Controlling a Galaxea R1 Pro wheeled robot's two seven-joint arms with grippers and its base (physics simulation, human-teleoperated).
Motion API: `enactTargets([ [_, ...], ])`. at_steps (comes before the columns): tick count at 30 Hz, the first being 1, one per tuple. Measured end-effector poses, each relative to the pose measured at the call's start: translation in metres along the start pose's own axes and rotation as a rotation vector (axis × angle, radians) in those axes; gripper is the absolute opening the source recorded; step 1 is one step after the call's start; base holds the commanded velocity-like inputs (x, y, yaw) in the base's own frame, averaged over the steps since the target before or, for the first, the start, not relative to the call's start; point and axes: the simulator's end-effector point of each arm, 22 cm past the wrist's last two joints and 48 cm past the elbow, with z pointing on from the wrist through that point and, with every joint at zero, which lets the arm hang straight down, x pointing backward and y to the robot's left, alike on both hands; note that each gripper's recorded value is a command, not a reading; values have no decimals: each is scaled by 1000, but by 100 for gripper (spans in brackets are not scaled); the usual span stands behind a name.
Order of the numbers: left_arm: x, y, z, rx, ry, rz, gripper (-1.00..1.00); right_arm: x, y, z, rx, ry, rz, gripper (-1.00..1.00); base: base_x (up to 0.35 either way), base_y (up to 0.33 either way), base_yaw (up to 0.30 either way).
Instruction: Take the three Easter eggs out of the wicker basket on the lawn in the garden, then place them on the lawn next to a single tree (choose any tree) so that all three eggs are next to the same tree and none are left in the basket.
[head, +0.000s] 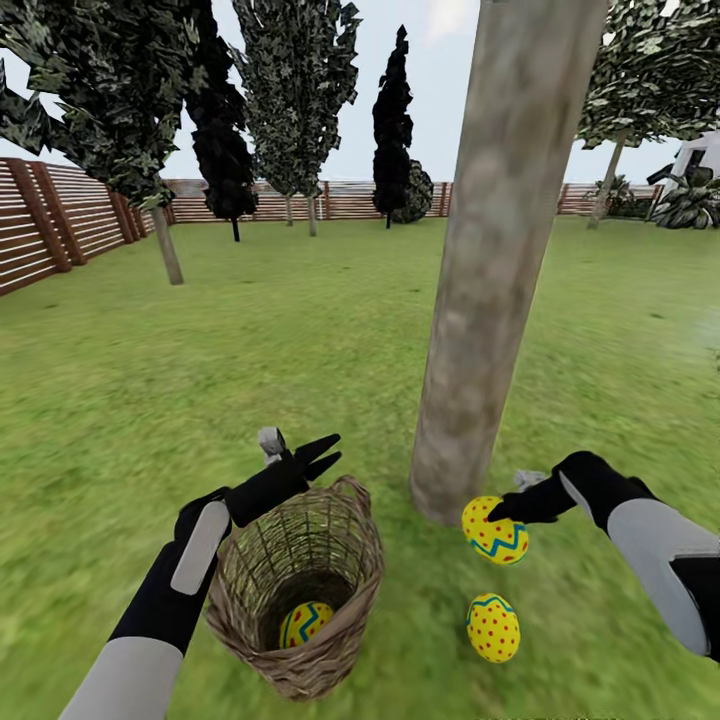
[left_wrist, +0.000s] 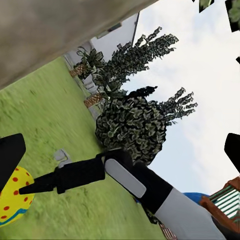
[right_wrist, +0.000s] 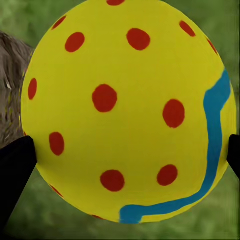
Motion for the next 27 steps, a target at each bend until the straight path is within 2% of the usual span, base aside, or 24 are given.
enactTargets([
  [3,2,3,2,-4,-7,-4,100,1,-1,-1,0,-3,8,-100,0,0,-210],
  [5,4,12,6,-17,-32,27,100,1,0,-1,2,-4,10,-100,0,0,-219],
  [7,14,12,13,-16,-16,50,100,1,2,-1,2,-5,9,-100,0,0,-221],
  [17,13,5,14,-7,-15,59,100,-3,3,-7,2,-18,6,-100,2,0,-223],
  [19,13,4,14,-6,-15,61,100,-4,-5,-8,43,-23,3,-100,92,-78,-223],
  [20,13,3,14,-5,-15,62,100,-8,-18,-10,105,-42,-6,-100,156,-157,-223],
  [22,12,2,14,-3,-15,64,100,-12,-29,-12,158,-61,-9,-100,176,-174,-223],
  [25,12,0,15,-2,-16,66,100,-14,-31,-12,184,-65,-12,-100,40,-38,-223],
  [27,12,-1,15,-1,-16,69,100,-21,-31,-9,235,-92,-26,-100,2,-2,-197],
])
